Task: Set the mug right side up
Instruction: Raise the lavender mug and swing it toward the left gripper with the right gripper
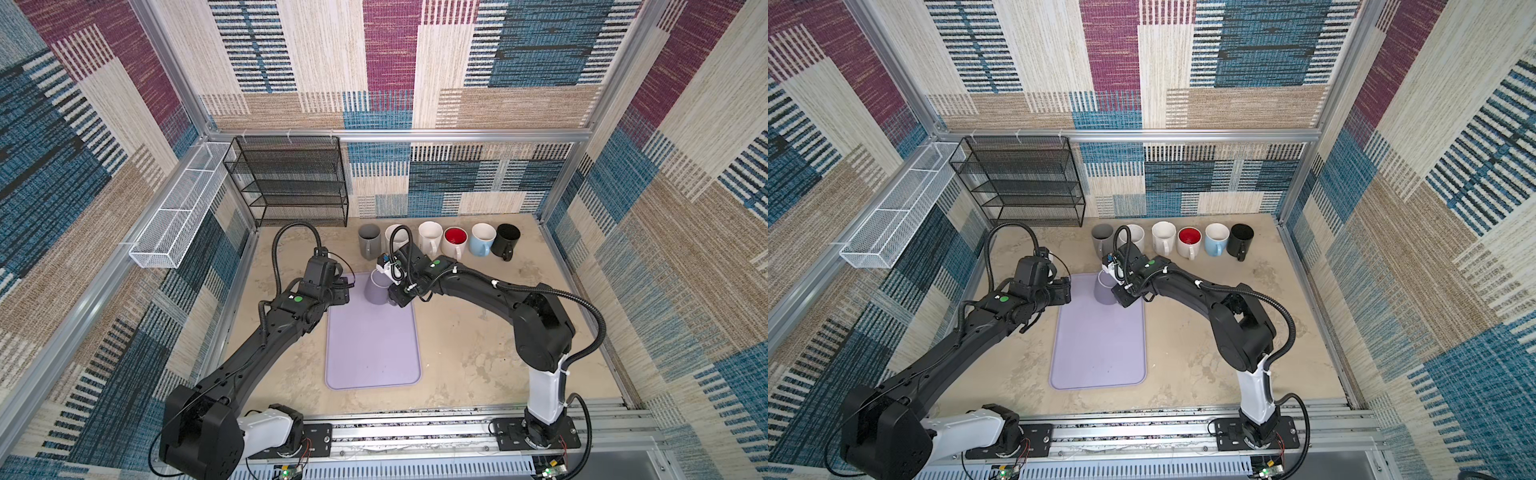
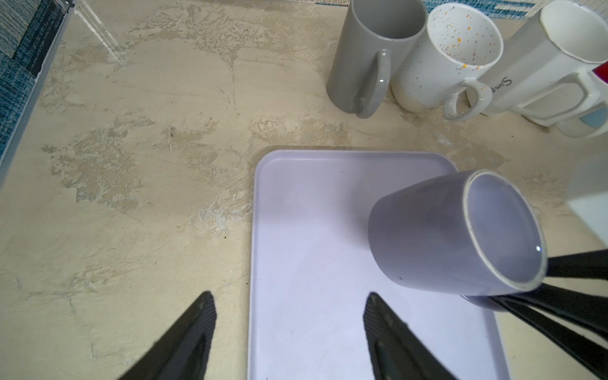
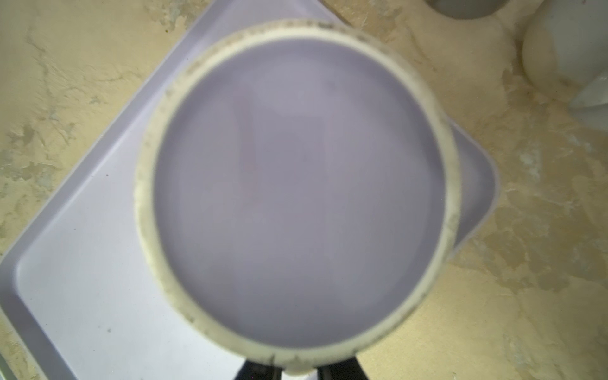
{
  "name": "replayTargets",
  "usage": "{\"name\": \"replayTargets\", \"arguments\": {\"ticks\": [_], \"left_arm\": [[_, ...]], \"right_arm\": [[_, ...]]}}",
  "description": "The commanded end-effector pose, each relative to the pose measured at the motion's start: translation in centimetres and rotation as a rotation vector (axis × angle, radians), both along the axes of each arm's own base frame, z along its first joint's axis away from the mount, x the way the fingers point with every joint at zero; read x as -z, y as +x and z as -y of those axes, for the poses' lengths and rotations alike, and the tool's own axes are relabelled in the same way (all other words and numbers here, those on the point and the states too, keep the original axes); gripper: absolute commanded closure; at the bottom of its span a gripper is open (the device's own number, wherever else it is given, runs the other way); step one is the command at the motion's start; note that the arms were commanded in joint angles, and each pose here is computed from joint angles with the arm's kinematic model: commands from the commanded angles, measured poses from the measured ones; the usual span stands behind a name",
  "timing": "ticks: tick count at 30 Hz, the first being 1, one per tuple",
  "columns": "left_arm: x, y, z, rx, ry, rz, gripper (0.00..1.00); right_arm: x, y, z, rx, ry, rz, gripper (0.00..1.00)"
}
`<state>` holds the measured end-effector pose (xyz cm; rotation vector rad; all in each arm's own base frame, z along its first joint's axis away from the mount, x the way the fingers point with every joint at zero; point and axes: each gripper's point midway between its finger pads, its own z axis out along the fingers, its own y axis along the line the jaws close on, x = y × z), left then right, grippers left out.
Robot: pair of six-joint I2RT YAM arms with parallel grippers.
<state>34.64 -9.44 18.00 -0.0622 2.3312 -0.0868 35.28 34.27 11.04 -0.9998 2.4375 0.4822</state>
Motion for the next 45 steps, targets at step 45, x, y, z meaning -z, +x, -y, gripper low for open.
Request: {"name": "replayTargets", "arguments": {"ticks": [45], "left_arm": [[-8.6,-2.6,8.2,0.464,-0.608,0.214,0.28]], "right_arm": [[-18.8,-1.6,4.5,-0.04,0.925,0.201,1.0]]}}
